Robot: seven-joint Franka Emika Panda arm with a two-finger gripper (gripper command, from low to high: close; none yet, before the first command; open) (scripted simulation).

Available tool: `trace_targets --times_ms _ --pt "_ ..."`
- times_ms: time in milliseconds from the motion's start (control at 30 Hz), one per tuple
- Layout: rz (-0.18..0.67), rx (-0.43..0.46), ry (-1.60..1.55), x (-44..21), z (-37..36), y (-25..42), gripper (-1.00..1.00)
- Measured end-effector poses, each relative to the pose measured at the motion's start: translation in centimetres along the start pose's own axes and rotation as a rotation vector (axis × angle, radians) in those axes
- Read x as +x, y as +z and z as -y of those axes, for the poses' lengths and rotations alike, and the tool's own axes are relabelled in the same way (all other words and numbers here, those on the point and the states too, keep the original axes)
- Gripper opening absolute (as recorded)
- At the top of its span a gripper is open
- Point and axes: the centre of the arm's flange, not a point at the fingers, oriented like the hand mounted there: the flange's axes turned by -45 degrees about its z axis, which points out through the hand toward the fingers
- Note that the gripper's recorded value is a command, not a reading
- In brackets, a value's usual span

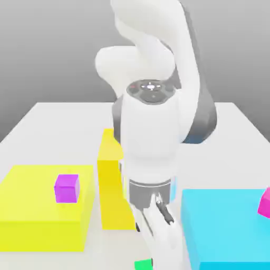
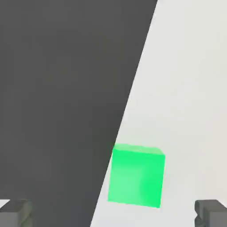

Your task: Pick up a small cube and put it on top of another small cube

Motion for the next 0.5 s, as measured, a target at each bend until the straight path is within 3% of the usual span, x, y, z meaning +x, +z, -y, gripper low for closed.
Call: trace_targets --times_ms 100,133,333,500 --pt "0.001 -0.008 0.014 0.0 -0.1 4.3 0.00" --pt "0.000 -0.009 0.015 0.0 -0.2 5.4 -1.00" --pt "0.001 -0.007 0.015 0.0 -0.2 5.9 -1.00" --pt "0.000 -0.007 0.016 0.0 -0.1 0.8 -1.00"
